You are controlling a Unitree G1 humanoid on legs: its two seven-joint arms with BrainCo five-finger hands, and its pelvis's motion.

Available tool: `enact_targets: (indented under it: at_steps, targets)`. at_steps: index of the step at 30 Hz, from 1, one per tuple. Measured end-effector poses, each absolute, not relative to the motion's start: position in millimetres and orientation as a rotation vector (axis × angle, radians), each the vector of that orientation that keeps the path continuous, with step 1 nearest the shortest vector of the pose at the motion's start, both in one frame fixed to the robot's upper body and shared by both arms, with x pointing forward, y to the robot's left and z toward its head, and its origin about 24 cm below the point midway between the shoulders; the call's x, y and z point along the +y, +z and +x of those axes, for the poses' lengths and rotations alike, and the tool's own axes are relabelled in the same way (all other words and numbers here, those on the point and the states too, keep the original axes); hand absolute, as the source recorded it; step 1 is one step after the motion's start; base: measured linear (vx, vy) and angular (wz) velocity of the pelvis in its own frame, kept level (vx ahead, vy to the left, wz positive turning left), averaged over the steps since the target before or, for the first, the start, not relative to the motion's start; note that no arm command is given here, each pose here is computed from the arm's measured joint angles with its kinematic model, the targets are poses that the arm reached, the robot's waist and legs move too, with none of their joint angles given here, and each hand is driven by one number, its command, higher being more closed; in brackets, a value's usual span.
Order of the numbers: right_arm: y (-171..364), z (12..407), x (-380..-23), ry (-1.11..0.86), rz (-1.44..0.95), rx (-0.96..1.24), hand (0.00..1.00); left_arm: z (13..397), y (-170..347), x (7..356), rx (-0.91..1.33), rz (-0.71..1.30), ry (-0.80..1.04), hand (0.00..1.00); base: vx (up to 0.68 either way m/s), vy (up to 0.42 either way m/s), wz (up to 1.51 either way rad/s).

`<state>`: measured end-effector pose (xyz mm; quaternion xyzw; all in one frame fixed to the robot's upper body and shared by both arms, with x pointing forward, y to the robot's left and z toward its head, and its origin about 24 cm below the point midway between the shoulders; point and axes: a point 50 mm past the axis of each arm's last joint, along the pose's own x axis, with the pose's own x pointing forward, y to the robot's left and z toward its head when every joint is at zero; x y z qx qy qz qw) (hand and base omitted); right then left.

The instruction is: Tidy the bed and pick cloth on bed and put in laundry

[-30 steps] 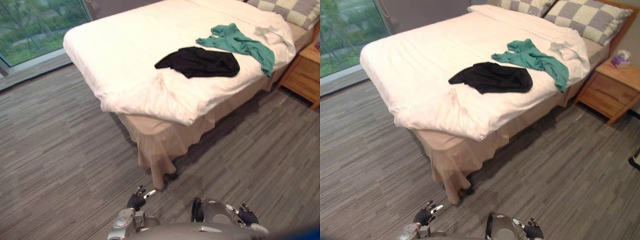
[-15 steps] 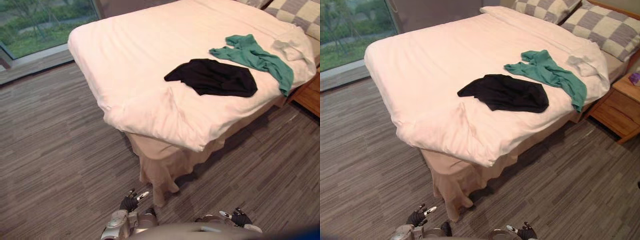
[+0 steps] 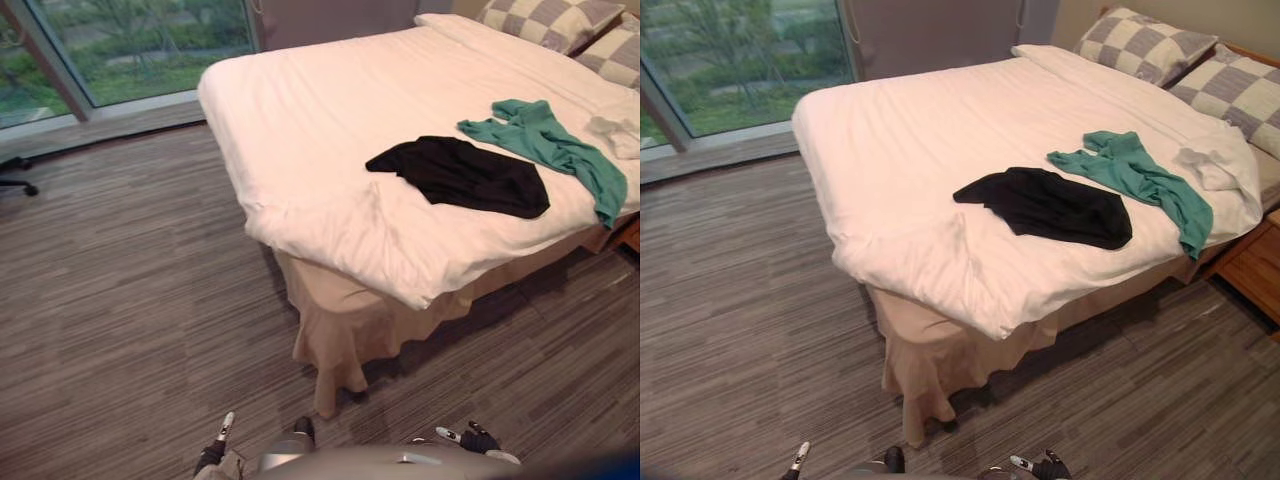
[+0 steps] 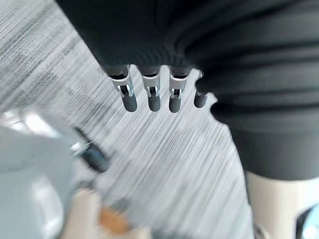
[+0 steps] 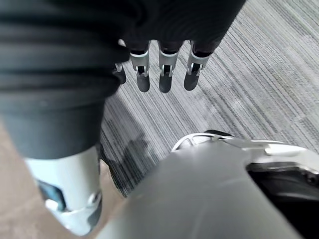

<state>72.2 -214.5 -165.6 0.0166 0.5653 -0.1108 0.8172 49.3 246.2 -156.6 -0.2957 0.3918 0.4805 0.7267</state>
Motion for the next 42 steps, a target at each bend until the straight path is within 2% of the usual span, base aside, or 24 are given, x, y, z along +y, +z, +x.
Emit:
enact_targets:
  at_steps: [4,8,10,11,18,22,30,35,42]
  targets:
    - [-166.2,65.3,-218.4,-0.225,0.076,1.246,0.0,77.8,-130.2,277.9,0.574,-0.671,1.115,0.0,-0.06,0.051,0.44]
    - [-166.3,65.1,-218.4,-0.224,0.169,1.279,0.0,114.6,-64.8,335.7,0.172,-0.411,1.109,0.0,0.05,0.096,0.16]
    - [-165.9,66.9,-219.4,-0.226,0.187,1.279,0.0,130.3,-40.3,348.6,0.065,-0.318,1.071,0.0,0.08,0.078,0.07]
    - [-165.1,69.0,-221.3,-0.228,0.207,1.274,0.0,150.9,-13.7,356.0,-0.046,-0.239,1.008,0.0,0.09,0.079,0.07]
    - [-162.4,80.4,-221.2,-0.225,0.221,1.235,0.0,225.0,97.2,352.3,-0.394,0.139,0.693,0.0,0.12,0.039,-0.15]
    - [-162.3,79.7,-222.4,-0.258,0.242,1.229,0.0,254.7,128.3,329.2,-0.459,0.325,0.515,0.0,0.13,-0.025,-0.23]
    - [-164.6,75.9,-216.3,-0.283,0.239,1.245,0.0,296.3,149.4,276.3,-0.481,0.727,0.232,0.0,0.11,-0.058,-0.41]
    - [-165.8,68.2,-217.3,-0.299,0.229,1.264,0.0,311.4,148.8,267.2,-0.425,0.784,0.206,0.0,0.02,-0.092,-0.26]
    - [-165.0,64.4,-220.7,-0.317,0.195,1.268,0.0,329.7,112.2,255.9,-0.206,0.919,0.144,0.0,-0.08,-0.074,-0.19]
